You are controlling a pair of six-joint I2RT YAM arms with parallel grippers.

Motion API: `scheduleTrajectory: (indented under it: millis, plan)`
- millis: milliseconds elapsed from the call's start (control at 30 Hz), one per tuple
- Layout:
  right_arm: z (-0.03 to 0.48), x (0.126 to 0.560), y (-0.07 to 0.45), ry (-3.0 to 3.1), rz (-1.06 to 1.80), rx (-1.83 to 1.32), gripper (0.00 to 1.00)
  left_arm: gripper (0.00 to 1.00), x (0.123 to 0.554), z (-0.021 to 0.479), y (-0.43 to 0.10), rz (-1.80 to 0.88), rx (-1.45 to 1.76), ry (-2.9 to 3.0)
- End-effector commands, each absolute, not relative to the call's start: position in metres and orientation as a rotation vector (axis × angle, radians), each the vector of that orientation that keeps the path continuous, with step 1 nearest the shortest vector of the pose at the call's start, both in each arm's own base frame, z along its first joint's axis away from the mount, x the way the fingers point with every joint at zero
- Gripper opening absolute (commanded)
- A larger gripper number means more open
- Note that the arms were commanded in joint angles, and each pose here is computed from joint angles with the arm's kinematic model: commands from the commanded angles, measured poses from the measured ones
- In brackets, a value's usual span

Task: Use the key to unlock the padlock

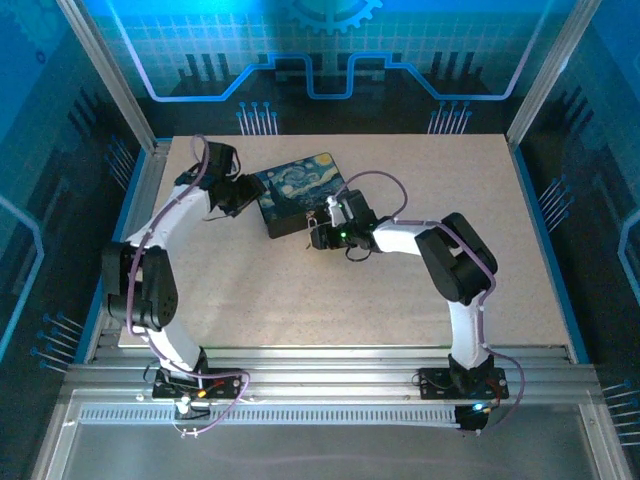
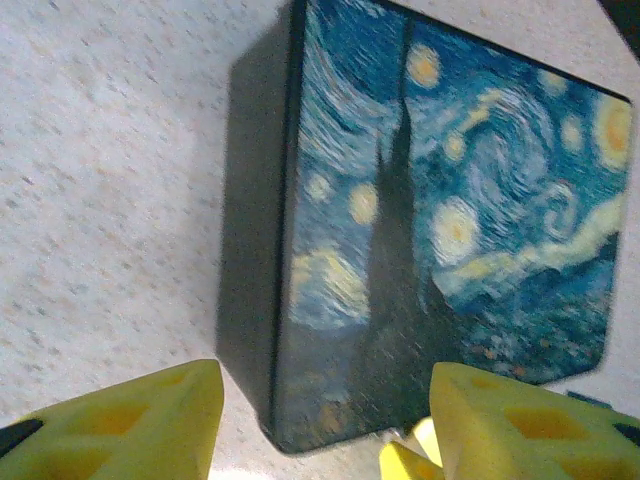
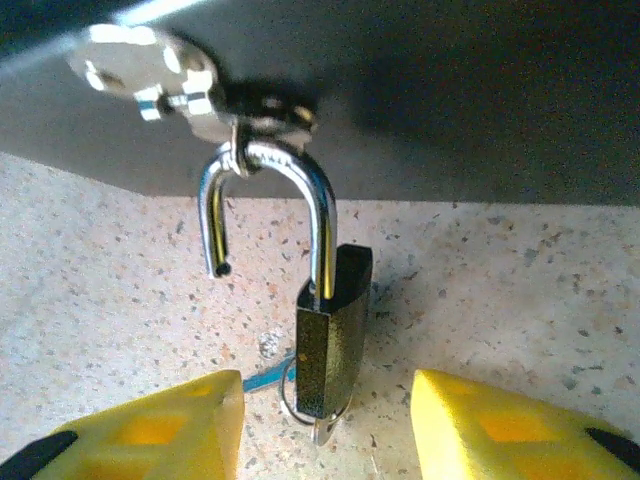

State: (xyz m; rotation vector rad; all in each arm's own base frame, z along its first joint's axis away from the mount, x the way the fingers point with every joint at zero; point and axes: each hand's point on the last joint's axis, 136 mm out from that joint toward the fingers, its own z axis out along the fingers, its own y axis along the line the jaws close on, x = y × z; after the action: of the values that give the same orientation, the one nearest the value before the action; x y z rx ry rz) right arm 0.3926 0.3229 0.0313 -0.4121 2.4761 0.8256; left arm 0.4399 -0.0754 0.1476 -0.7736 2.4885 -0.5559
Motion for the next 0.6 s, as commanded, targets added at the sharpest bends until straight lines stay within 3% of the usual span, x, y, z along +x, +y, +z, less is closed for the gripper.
scheduleTrajectory:
  millis: [0,100,200,400,567]
  plan:
    - [0.021,0.398,0.329,2.497,0.773,-0.350,0.38,0.58,0.457,0.144,-0.051,-0.366,-0.722,2.465]
    - [0.013,0.401,0.326,2.516,0.765,-0.265,0.19,0.57,0.474,0.146,-0.046,-0.318,-0.687,2.434]
    - [0.017,0.403,0.317,2.493,0.815,-0.136,0.10,0.57,0.493,0.150,-0.041,-0.261,-0.628,2.404]
    - [0.048,0.404,0.292,2.338,1.096,0.236,0.04,0.61,0.532,0.157,-0.044,-0.223,-0.456,2.352]
    - [0.063,0.404,0.295,2.296,1.224,0.339,0.04,0.62,0.556,0.157,-0.083,-0.334,-0.201,2.316]
